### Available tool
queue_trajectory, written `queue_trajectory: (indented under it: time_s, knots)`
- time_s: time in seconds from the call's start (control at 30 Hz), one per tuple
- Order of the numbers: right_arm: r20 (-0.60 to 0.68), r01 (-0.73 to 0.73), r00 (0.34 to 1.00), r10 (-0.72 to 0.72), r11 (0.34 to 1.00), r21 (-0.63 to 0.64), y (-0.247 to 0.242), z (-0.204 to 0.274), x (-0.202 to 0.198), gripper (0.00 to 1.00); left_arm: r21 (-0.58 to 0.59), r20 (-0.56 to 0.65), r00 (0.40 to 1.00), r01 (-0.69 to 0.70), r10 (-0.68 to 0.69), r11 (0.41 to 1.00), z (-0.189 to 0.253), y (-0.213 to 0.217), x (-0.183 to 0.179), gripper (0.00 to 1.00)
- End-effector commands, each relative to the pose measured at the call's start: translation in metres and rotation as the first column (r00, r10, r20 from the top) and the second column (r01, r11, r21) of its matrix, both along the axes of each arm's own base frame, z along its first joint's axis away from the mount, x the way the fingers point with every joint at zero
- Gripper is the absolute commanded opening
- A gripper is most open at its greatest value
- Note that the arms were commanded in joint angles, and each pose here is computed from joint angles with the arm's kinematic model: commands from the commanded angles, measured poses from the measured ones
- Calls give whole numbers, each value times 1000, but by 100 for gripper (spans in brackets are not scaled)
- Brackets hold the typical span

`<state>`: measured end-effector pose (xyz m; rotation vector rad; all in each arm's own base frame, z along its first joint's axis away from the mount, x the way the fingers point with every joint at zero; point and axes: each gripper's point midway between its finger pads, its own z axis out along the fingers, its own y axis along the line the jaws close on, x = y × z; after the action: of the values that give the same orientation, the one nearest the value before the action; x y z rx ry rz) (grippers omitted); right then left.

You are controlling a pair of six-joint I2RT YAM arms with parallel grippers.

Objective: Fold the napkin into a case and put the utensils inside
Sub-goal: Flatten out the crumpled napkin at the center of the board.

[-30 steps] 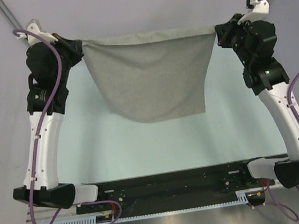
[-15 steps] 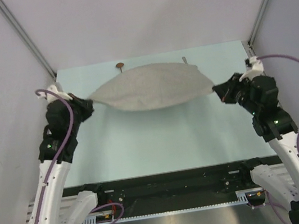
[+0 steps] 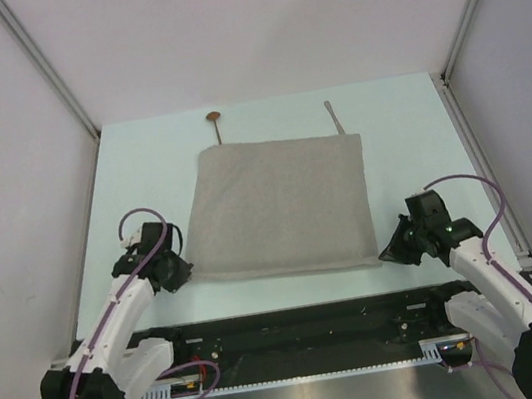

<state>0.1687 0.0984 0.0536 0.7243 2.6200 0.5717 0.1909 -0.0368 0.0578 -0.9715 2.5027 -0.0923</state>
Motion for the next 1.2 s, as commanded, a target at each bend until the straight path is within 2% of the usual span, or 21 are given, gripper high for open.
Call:
queue_trajectory:
  time_s: [0.0,0.17,0.23,0.43,0.6,0.7,0.73,0.77,0.83,0.87,0.9,0.97,1.0,1.03,1.1,1.13,1.17]
  knots:
    - [12,57,998,-57,998,-14,-4,-1,10,0,-75,-60,996,-71,66,995,-21,-9,-5,0]
    - [7,85,996,-85,993,-77,-15,-10,16,0,-51,-129,988,-93,86,994,-36,-5,-18,0]
    - [14,101,995,-100,991,-91,-18,-11,19,0,-23,-124,986,-116,112,993,-34,1,-20,0]
    - [-6,133,991,-136,980,-147,-29,-13,11,0,-38,-68,977,-205,202,978,-22,6,-26,1]
    - [-52,37,998,-38,999,-35,-2,-8,-10,2,-40,-74,974,-218,214,975,-10,7,-30,7]
    - [-64,17,998,-17,1000,12,11,-3,-26,4,-30,-85,973,-217,213,976,-3,8,-34,15]
    - [-76,13,997,-11,1000,18,13,-5,-32,7,-33,-83,974,-216,212,976,1,8,-35,21]
    - [-91,-1,996,4,999,33,17,-6,-39,13,-35,-79,974,-215,212,976,3,8,-35,36]
    - [-122,-1,992,6,999,40,17,-10,-51,21,-34,-66,975,-217,215,976,12,9,-35,60]
    - [-129,-19,991,24,999,35,16,-11,-55,27,-29,-63,975,-214,212,976,15,10,-36,76]
    - [-120,-27,992,31,999,36,15,-11,-55,43,-31,-50,977,-207,206,978,20,10,-33,80]
    - [-100,-15,995,12,1000,-25,3,-6,-49,58,-19,-1,985,-170,170,985,35,12,-25,85]
    - [-83,-8,997,4,999,-46,-3,-4,-43,69,1,18,989,-150,150,989,40,15,-22,85]
    - [-83,-15,996,11,999,-51,-4,-3,-38,72,-9,69,990,-125,125,992,50,12,-10,84]
    - [-29,-9,1000,7,997,-79,-11,7,-16,73,-24,148,989,1,3,1000,58,1,9,76]
    - [-35,-5,999,3,997,-73,-11,6,-8,73,-80,212,976,60,-42,995,67,-14,25,75]
    - [37,-19,999,20,999,-31,-2,16,13,73,-100,223,972,101,-77,990,67,-22,34,68]
